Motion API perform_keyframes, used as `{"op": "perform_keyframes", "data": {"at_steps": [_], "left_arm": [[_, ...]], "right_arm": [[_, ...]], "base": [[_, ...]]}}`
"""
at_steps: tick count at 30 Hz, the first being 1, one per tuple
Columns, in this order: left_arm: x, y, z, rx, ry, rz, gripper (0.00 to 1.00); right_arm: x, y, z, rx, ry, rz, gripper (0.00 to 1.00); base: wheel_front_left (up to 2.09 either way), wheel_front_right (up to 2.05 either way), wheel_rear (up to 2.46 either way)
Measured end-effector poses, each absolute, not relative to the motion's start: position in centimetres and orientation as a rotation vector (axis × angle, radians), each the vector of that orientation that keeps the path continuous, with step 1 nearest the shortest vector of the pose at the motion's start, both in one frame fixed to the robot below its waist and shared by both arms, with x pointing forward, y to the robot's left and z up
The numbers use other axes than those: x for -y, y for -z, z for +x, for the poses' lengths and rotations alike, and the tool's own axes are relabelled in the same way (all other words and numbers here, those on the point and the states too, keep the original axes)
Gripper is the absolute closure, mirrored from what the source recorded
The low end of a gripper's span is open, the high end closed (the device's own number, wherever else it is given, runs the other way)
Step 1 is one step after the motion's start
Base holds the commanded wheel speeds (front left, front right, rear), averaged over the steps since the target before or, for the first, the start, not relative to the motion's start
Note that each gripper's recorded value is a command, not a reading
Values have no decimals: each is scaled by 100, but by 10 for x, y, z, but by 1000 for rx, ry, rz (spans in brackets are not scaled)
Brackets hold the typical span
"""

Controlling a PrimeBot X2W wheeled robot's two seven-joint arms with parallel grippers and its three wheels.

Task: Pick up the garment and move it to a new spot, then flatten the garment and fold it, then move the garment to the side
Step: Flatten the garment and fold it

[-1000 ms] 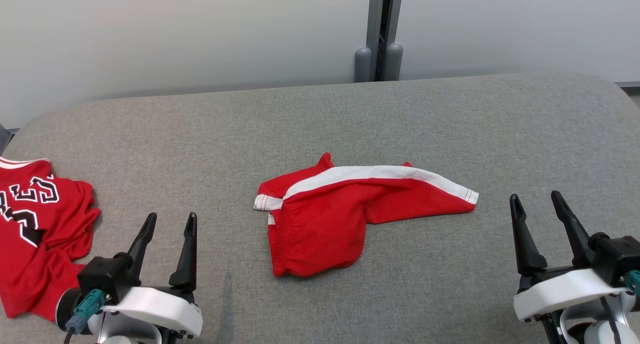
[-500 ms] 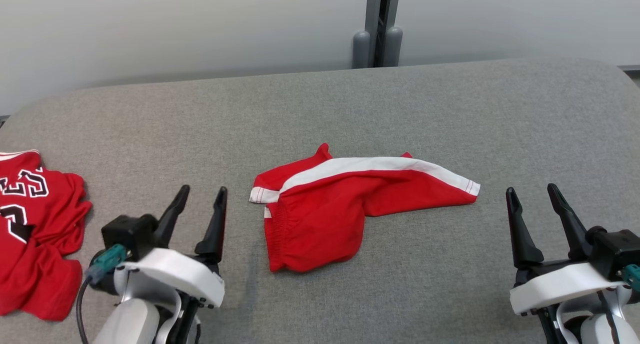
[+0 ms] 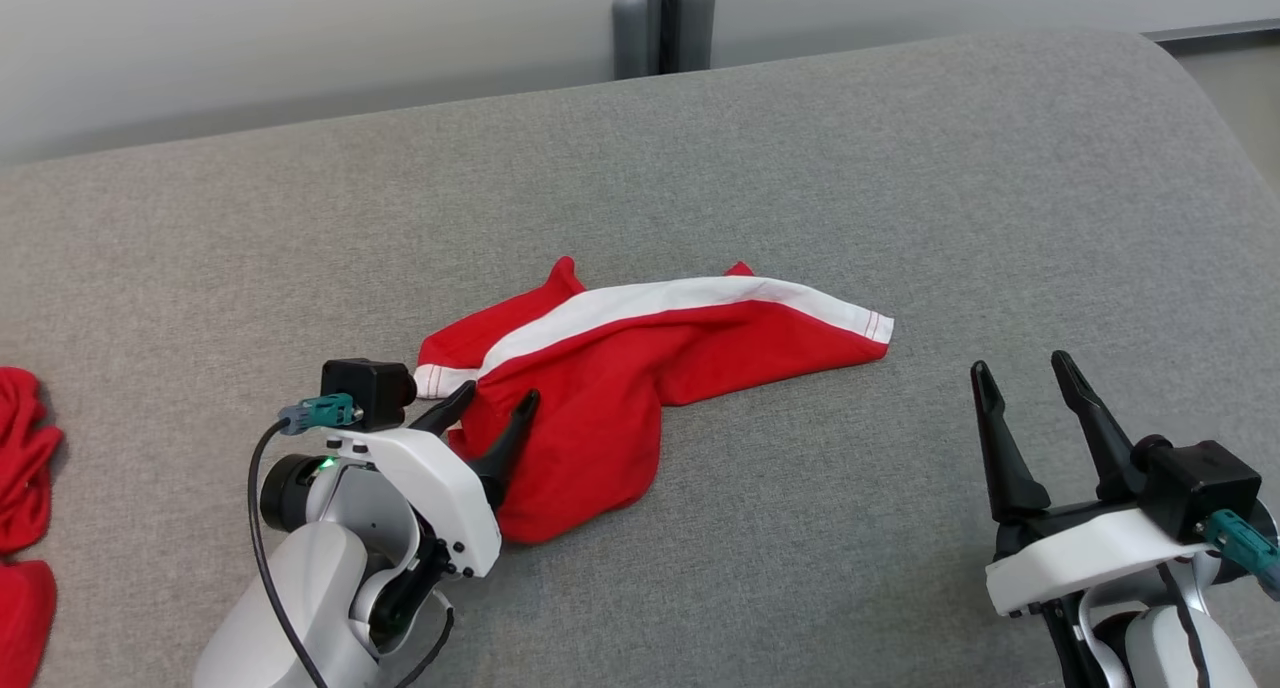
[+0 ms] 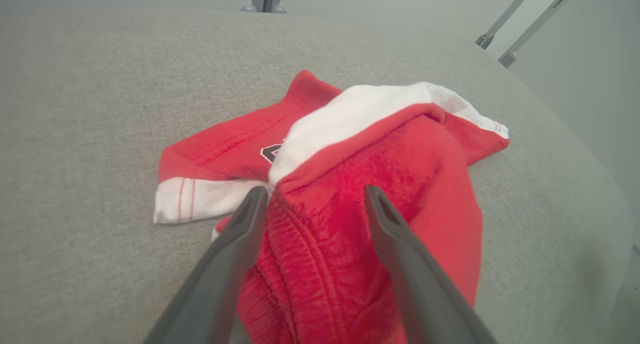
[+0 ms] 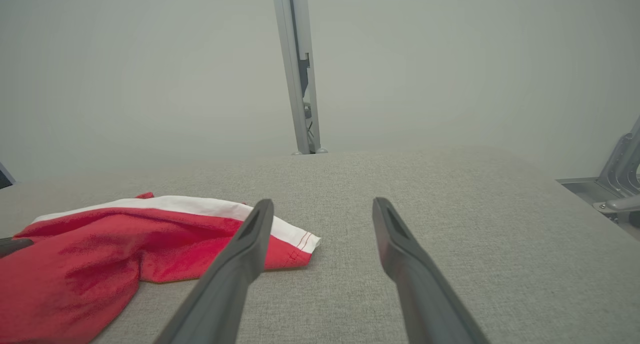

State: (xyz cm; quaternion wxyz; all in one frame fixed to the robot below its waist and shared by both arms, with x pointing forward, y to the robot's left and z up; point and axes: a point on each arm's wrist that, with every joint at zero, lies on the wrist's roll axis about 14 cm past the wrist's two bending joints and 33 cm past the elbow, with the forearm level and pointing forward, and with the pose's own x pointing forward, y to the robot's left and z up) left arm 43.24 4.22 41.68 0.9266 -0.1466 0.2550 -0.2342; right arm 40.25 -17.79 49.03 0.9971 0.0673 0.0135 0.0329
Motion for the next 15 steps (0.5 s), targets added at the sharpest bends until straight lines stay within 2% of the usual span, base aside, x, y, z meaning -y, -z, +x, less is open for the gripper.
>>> {"op": "perform_keyframes", "data": {"at_steps": [1, 2, 8, 10, 11, 15], "left_arm": [[-40, -413, 433, -537, 488, -291, 58], [-38, -411, 434, -546, 495, -287, 100], [-41, -420, 453, -461, 493, -200, 100], [-47, -437, 469, -364, 477, -142, 100], [-52, -464, 485, -237, 464, -87, 100], [-62, -526, 508, 44, 439, 58, 100]], "right_arm": [[180, -488, 402, -32, -59, 136, 0], [182, -487, 402, -35, -53, 135, 0], [189, -488, 403, -26, -34, 135, 0], [190, -489, 404, -21, -29, 136, 0], [192, -488, 405, -20, -26, 136, 0], [193, -494, 411, 0, -24, 135, 0]], "base": [[0, 0, 0], [0, 0, 0], [0, 0, 0], [0, 0, 0], [0, 0, 0], [0, 0, 0]]}}
